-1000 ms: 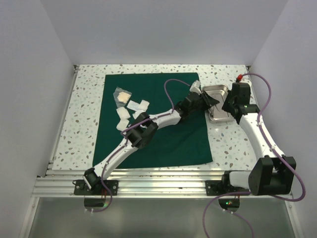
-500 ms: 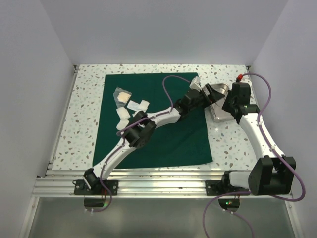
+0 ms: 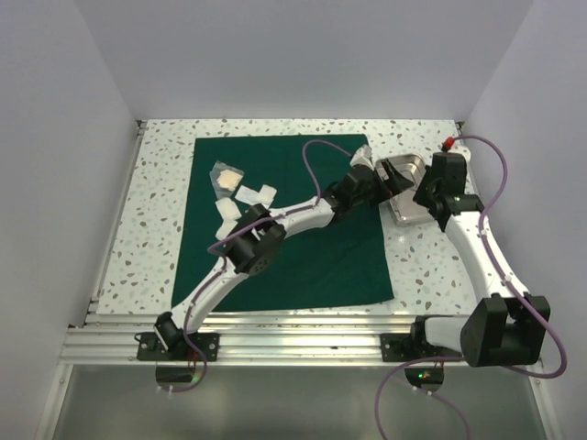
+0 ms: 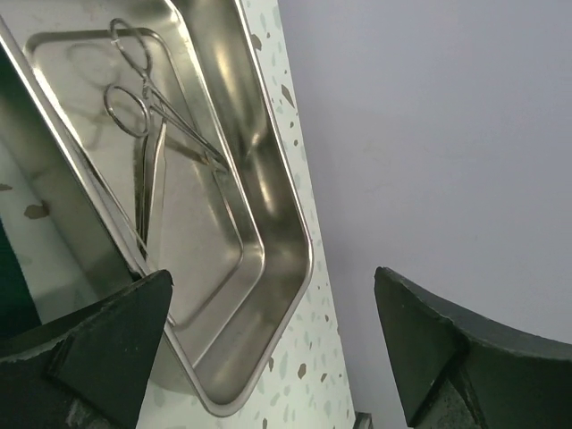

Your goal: Prepare the surgical pack

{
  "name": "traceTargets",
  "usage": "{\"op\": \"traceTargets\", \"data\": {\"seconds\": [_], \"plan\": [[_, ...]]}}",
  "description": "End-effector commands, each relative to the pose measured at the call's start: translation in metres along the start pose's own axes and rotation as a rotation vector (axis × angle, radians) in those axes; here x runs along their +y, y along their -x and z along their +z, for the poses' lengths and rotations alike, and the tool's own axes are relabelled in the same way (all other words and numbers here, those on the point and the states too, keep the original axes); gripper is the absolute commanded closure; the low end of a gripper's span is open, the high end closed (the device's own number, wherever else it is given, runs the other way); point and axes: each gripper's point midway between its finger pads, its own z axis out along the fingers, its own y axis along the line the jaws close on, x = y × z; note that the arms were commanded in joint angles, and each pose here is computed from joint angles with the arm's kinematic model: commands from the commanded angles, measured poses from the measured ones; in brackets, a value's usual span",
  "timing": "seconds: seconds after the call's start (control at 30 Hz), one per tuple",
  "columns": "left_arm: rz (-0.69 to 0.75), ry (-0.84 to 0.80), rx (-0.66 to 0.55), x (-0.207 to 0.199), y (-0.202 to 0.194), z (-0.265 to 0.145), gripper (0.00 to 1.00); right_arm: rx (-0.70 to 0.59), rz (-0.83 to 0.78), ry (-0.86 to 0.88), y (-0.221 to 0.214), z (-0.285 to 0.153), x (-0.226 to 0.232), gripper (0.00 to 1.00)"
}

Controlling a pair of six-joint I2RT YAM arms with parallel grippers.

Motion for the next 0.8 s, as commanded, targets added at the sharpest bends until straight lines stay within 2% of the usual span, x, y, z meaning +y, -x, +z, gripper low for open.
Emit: {"op": "traceTargets", "data": {"seconds": [0.0, 0.03, 0.1, 0.13, 0.17, 0.23, 0.27, 0.33, 0.37, 0.4, 0.47, 0.5, 0.53, 0.57, 0.6, 0.63, 0.67, 0.7, 0.77], "plan": [[0.026, -0.052, -0.062, -0.05, 0.029, -0.026, 0.0, -0.115, 0.064, -0.028, 0.03, -0.017, -0.007, 0.98], [0.037, -0.046, -0.058, -0.049, 0.028, -0.031, 0.0, -0.128, 0.07, -0.025, 0.033, -0.021, -0.007, 0.98], [0.077, -0.072, -0.104, -0.074, 0.047, -0.047, 0.0, -0.146, 0.089, -0.02, 0.039, -0.026, -0.006, 0.97], [0.092, -0.039, -0.118, -0.063, 0.048, -0.054, 0.0, -0.154, 0.098, -0.013, 0.041, -0.028, -0.006, 0.97], [0.141, -0.084, -0.163, -0.093, 0.065, -0.073, 0.0, -0.16, 0.11, -0.004, 0.043, -0.03, -0.005, 0.96], [0.203, -0.054, -0.19, -0.092, 0.072, -0.092, 0.0, -0.169, 0.124, 0.036, 0.043, -0.035, 0.0, 0.95], [0.235, -0.065, -0.241, -0.116, 0.091, -0.114, 0.0, -0.176, 0.137, 0.052, 0.044, -0.036, 0.003, 0.97], [0.354, 0.002, -0.279, -0.108, 0.101, -0.139, 0.0, -0.181, 0.166, 0.097, 0.04, -0.039, 0.009, 1.0], [0.432, 0.021, -0.369, -0.13, 0.127, -0.172, 0.0, -0.207, 0.199, 0.116, 0.044, -0.046, 0.011, 1.0], [0.47, 0.09, -0.383, -0.11, 0.128, -0.186, 0.0, -0.201, 0.198, 0.142, 0.038, -0.046, 0.013, 1.0], [0.502, 0.231, -0.505, -0.095, 0.157, -0.228, 0.0, -0.246, 0.194, 0.25, 0.048, -0.057, 0.03, 1.0], [0.547, 0.276, -0.554, -0.093, 0.167, -0.265, 0.0, -0.244, 0.187, 0.283, 0.049, -0.06, 0.035, 0.96], [0.554, 0.382, -0.638, -0.078, 0.184, -0.293, 0.0, -0.236, 0.168, 0.352, 0.049, -0.063, 0.047, 0.77], [0.564, 0.444, -0.688, -0.067, 0.193, -0.316, 0.0, -0.223, 0.158, 0.382, 0.047, -0.064, 0.053, 0.71], [0.564, 0.505, -0.732, -0.046, 0.195, -0.352, 0.0, -0.2, 0.152, 0.411, 0.043, -0.062, 0.059, 0.7], [0.547, 0.556, -0.782, -0.029, 0.208, -0.375, 0.0, -0.174, 0.147, 0.458, 0.039, -0.063, 0.067, 0.6], [0.51, 0.521, -0.828, -0.034, 0.216, -0.405, 0.0, -0.118, 0.135, 0.532, 0.029, -0.061, 0.082, 0.53], [0.531, 0.566, -0.79, 0.003, 0.205, -0.415, 0.0, -0.09, 0.136, 0.557, 0.024, -0.06, 0.087, 0.47], [0.514, 0.528, -0.791, 0.017, 0.212, -0.446, 0.01, -0.045, 0.12, 0.593, 0.011, -0.058, 0.101, 0.45]]}}
